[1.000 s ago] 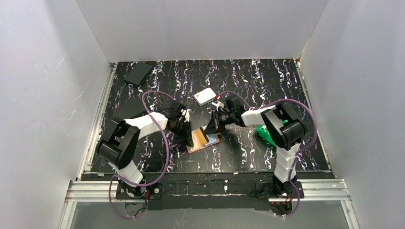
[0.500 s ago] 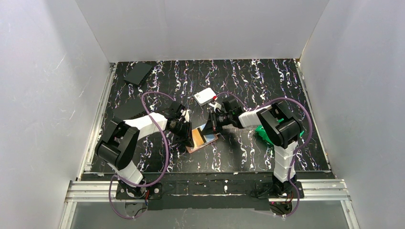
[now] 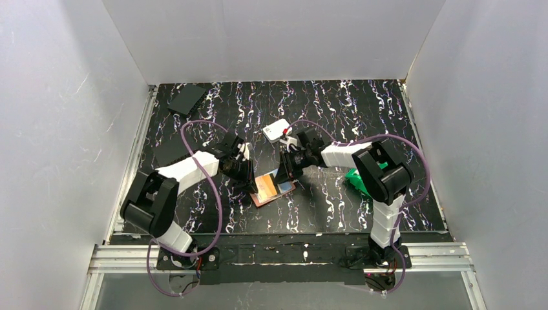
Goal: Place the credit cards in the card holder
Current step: Insert the credit card into the card holder.
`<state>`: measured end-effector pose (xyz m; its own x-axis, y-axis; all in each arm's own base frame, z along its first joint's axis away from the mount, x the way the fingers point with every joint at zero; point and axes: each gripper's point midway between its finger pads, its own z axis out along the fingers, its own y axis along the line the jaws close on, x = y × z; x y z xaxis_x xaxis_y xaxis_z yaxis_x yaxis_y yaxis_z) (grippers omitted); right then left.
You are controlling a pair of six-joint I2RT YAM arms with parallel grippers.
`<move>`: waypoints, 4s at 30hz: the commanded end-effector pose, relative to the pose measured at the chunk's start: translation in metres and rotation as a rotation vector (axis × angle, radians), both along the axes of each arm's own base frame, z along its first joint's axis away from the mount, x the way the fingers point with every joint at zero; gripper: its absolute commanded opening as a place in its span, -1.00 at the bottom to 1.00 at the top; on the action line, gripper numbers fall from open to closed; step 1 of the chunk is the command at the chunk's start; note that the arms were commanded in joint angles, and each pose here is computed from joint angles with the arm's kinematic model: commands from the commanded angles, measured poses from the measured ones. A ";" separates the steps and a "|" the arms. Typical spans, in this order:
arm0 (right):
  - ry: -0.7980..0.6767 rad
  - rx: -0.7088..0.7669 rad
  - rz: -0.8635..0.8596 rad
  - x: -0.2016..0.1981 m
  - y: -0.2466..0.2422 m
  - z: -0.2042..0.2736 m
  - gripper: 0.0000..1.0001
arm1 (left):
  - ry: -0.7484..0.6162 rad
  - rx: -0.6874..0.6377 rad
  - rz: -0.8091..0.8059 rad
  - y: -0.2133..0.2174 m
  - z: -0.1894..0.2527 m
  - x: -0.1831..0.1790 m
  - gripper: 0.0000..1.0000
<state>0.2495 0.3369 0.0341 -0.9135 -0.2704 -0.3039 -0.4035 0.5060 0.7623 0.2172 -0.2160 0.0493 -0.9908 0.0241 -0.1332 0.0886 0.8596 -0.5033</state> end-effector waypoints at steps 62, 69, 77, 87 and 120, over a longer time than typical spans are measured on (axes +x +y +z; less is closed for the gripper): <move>-0.173 -0.431 0.002 -0.006 -0.048 0.005 0.24 | -0.030 0.083 -0.022 0.018 -0.003 -0.002 -0.91; -0.216 -0.329 -0.021 -0.004 -0.037 0.049 0.54 | -0.063 -0.001 -0.064 0.004 0.024 0.001 -0.77; -0.225 -0.345 -0.100 0.003 -0.040 0.044 0.47 | -0.036 -0.169 -0.097 -0.033 0.042 -0.002 -0.71; -0.243 -0.442 -0.089 0.001 -0.059 0.017 0.60 | 0.020 -0.231 -0.132 -0.078 0.028 -0.010 -0.66; -0.215 -0.258 -0.137 -0.002 -0.040 0.035 -0.14 | -0.028 -0.193 -0.087 -0.095 0.031 0.034 -0.76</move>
